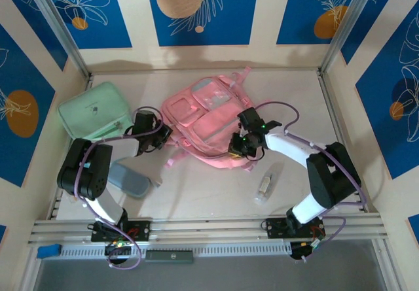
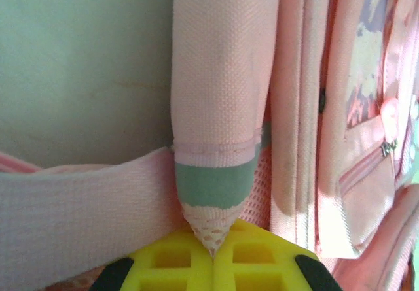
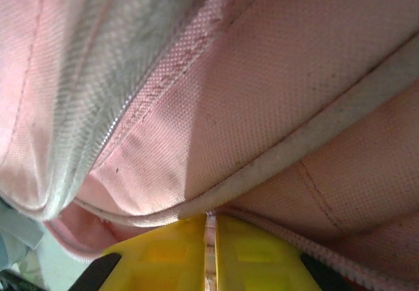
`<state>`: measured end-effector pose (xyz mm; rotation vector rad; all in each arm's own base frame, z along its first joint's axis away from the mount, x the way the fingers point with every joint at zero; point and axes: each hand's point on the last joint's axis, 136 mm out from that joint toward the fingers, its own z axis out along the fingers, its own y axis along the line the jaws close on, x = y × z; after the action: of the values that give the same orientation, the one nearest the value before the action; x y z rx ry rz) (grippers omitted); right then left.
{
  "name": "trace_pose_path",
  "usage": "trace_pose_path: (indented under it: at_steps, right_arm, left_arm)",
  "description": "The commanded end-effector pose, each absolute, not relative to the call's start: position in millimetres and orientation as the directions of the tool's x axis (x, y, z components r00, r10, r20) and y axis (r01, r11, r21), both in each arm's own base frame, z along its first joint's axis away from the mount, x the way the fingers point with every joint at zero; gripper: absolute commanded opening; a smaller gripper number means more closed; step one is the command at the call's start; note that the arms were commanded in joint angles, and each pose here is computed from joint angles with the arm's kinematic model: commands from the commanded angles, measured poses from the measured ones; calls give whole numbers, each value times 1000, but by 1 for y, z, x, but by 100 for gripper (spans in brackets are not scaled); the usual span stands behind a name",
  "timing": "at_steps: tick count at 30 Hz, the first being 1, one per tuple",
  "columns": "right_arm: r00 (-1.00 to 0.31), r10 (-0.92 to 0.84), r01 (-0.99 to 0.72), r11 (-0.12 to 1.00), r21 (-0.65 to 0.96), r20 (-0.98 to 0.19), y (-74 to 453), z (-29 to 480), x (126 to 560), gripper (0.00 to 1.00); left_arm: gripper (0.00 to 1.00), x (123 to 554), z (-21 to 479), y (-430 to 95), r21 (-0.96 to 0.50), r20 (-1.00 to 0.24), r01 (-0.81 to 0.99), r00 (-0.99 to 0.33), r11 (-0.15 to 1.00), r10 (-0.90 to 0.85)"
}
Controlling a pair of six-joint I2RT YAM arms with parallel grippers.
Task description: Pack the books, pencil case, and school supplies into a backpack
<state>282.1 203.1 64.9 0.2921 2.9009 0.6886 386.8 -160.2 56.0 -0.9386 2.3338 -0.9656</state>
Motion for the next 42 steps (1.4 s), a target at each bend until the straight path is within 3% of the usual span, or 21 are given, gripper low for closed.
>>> trace_pose_path:
  at_steps: [1,7,16,21,25,42]
  right_arm:
    - [-960,242,150,867,476,-138,190,72,317,13]
    - [-940,282,141,835,533,-193,174,110,359,26]
    - [-945,138,15,925,381,-298,197,152,287,43]
    - [-942,56,-98,896,432,-331,250,145,241,43]
    - [-918,4,-180,887,426,-396,277,126,230,41]
    - [-824,-69,-290,903,316,-562,316,70,281,35]
  left_arm:
    - [0,370,75,-190,-772,-110,-380,-710,510,-696]
    - [0,356,93,-214,-785,-117,-375,-693,494,-712]
    - [0,343,112,-238,-813,-95,-379,-663,443,-742]
    - [0,331,115,-251,-828,-78,-375,-658,416,-749]
    - [0,327,121,-261,-841,-75,-355,-672,409,-736]
    - [0,324,137,-274,-864,-84,-302,-701,402,-709]
